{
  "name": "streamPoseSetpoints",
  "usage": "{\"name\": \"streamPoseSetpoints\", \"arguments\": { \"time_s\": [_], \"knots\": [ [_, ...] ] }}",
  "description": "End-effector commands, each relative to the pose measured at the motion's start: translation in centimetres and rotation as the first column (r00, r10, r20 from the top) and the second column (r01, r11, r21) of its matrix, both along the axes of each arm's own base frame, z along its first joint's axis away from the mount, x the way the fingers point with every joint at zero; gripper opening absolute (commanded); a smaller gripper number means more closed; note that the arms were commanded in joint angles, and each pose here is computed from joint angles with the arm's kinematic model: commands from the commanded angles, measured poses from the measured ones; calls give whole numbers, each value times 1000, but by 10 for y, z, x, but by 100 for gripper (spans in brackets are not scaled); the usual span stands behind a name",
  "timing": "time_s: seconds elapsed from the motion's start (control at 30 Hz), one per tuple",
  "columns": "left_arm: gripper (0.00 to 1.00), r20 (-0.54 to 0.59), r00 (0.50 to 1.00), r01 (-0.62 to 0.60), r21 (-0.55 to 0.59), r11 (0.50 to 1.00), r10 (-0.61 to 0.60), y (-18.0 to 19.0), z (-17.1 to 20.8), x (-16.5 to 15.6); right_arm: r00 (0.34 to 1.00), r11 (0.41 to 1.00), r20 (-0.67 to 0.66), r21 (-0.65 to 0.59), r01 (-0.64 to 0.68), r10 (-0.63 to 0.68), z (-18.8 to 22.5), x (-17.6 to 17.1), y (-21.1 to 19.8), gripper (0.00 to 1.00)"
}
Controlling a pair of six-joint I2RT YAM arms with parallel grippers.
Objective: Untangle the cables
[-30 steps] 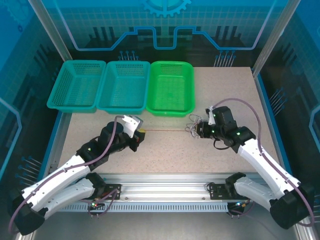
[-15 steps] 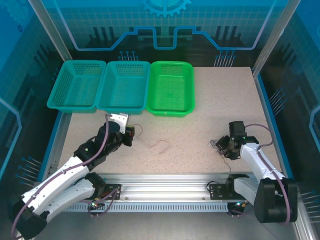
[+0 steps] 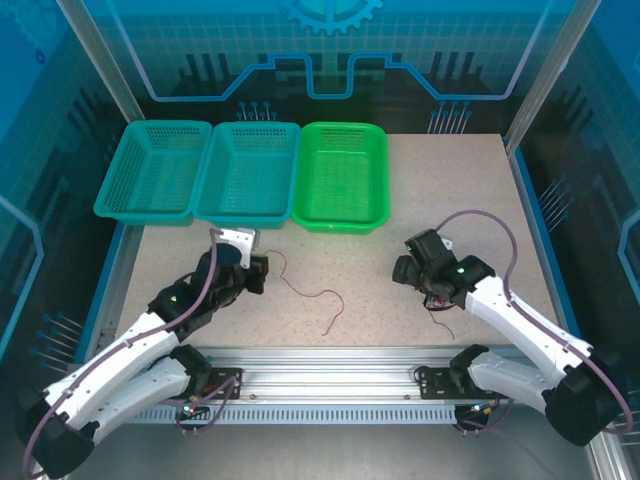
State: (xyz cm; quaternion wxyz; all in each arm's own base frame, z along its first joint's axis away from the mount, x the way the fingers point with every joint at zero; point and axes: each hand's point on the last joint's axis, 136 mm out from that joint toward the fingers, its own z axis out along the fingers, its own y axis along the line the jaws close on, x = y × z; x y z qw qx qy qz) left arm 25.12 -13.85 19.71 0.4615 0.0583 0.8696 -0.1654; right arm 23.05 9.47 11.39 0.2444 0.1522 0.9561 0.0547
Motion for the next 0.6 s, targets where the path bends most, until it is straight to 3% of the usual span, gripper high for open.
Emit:
{"name": "streamPoseSetpoints", "arguments": {
  "time_s": [0.0, 0.13, 0.33, 0.57],
  "knots": [
    [0, 188, 979, -74, -2, 997, 73, 21, 82, 16, 988, 987, 23, 50, -153, 152, 21, 2, 32, 84],
    [0, 255, 953, -164, -9, 986, 161, 53, 136, 43, 952, 944, 105, 136, -302, 289, 48, 2, 66, 84],
    [0, 333, 899, -296, -14, 955, 284, 105, 203, 96, 931, 918, 193, 193, -347, 311, 81, 1, 79, 85],
    [0, 330, 792, -528, -52, 848, 513, 207, 235, 169, 928, 909, 196, 218, -356, 317, 87, -5, 80, 85]
  ]
}}
